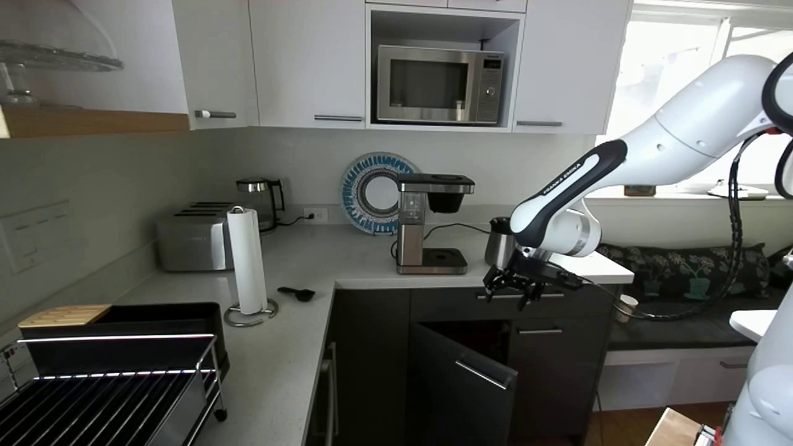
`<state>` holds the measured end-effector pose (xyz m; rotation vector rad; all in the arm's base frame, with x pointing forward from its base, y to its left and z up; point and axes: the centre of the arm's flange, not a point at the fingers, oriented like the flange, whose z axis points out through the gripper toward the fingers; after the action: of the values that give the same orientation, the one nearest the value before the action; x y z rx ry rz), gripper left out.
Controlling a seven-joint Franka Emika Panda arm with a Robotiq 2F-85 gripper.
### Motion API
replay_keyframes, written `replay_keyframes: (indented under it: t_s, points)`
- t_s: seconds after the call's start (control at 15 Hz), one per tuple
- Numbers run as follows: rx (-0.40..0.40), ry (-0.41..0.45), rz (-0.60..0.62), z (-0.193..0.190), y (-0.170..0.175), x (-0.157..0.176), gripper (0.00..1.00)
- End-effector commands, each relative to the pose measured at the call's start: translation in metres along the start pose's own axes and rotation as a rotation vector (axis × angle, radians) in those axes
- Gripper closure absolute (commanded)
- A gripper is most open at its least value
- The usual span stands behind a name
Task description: Open the already opened cabinet door wider
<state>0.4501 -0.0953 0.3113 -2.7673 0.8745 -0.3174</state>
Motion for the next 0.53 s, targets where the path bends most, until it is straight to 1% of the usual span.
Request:
replay_keyframes:
  t_s: [0.0, 0.13, 0.2, 0.27, 0.47]
  points:
    - [0.033, 0.049, 0.193, 0.028, 0.020, 0.013, 0.00]
    - [0.036, 0.085, 0.300, 0.036, 0.034, 0.016, 0.00]
    - [0.028, 0.020, 0.318, 0.035, 0.036, 0.014, 0.00]
    - [0.023, 0.054, 0.243, 0.026, 0.030, 0.010, 0.00]
    - [0.020, 0.050, 0.246, 0.029, 0.031, 0.010, 0.00]
